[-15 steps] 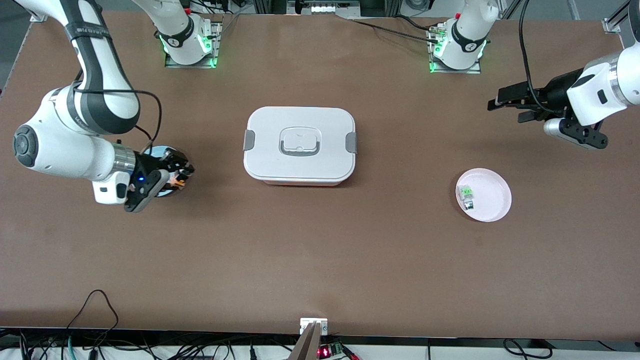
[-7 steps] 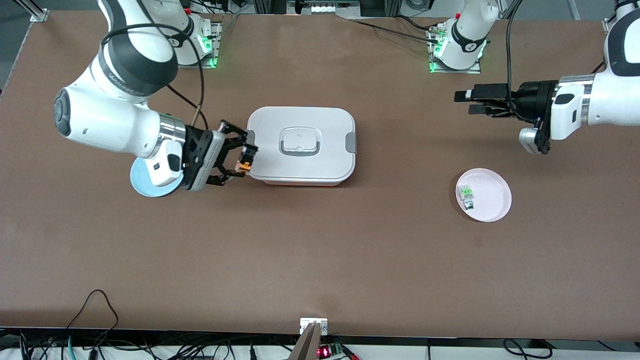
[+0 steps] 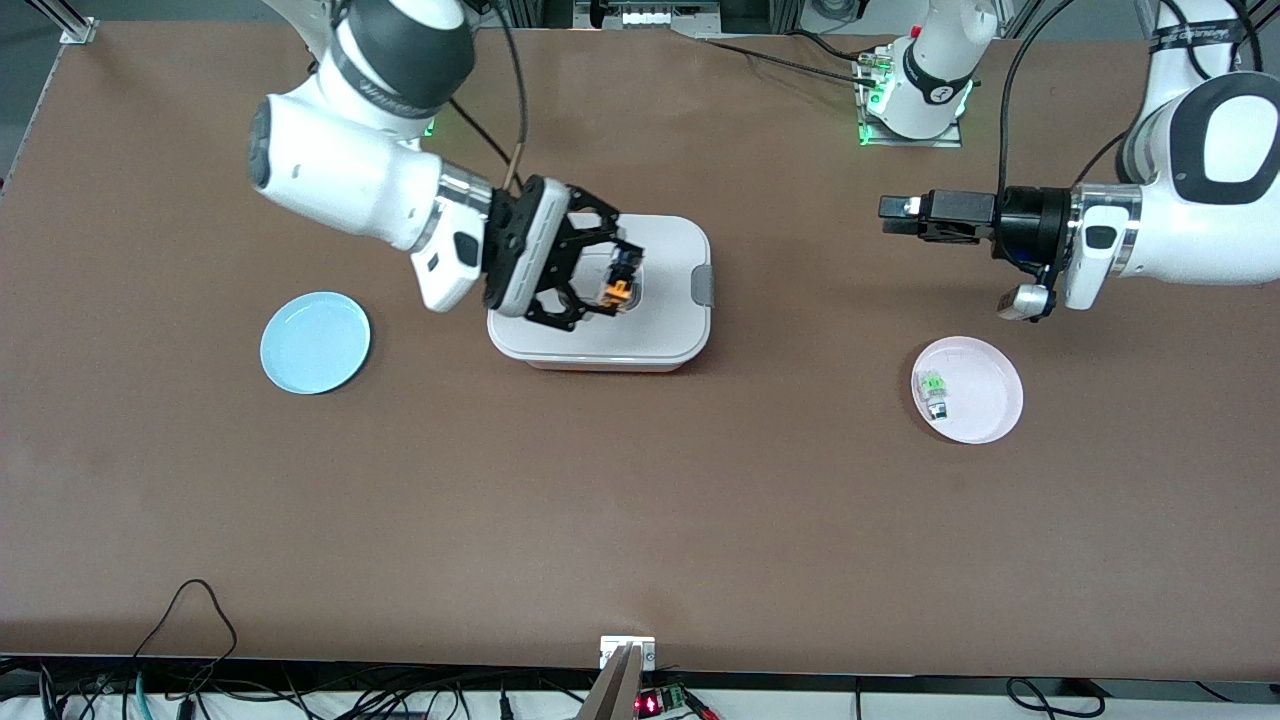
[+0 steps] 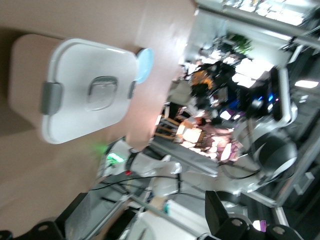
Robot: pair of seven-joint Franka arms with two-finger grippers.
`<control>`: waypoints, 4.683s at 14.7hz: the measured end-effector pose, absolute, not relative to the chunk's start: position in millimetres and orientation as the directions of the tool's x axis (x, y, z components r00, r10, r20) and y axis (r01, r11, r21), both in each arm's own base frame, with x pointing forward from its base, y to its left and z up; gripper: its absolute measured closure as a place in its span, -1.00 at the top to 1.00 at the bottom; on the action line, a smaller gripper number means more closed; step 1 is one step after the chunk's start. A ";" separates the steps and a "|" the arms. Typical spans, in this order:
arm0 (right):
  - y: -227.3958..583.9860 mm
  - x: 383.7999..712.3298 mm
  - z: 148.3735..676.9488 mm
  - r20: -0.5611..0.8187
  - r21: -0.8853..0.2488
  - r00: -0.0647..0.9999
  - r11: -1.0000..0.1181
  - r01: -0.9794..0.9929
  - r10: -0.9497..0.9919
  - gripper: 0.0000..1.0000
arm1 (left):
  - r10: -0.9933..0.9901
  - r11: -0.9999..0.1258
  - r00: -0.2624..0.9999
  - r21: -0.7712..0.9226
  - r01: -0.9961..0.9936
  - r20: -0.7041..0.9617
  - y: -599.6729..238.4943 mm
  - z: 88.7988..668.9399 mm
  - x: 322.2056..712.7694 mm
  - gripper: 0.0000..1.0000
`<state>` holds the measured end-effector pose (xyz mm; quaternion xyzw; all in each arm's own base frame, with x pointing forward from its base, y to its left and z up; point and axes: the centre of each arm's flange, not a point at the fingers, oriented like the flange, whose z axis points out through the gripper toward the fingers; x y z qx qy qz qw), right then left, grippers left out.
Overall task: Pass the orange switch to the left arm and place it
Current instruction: 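Lift the switch over the box with the right gripper while the left gripper approaches, then grasp the orange switch with the left gripper from the right gripper, then open the right gripper and withdraw it while the left gripper pulls away, then lower the switch onto the white plate with the left gripper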
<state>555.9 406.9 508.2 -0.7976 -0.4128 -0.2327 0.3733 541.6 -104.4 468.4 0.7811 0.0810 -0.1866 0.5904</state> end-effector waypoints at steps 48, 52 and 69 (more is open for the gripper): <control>524.3 469.3 518.6 0.754 -0.453 0.608 -0.472 0.756 0.251 1.00 | 0.047 -0.097 0.874 0.868 0.487 -0.484 -199.9 447.4 535.5 -0.20; 524.6 469.1 517.8 0.730 -0.487 0.641 -0.478 0.731 0.238 1.00 | 0.082 -0.186 0.887 0.867 0.462 -0.455 -174.1 439.5 539.7 -0.20; 213.7 597.8 456.7 0.046 -0.374 0.768 -0.702 0.606 0.639 1.00 | -0.015 -0.950 0.994 0.311 0.021 -0.113 -22.2 362.7 546.8 -0.20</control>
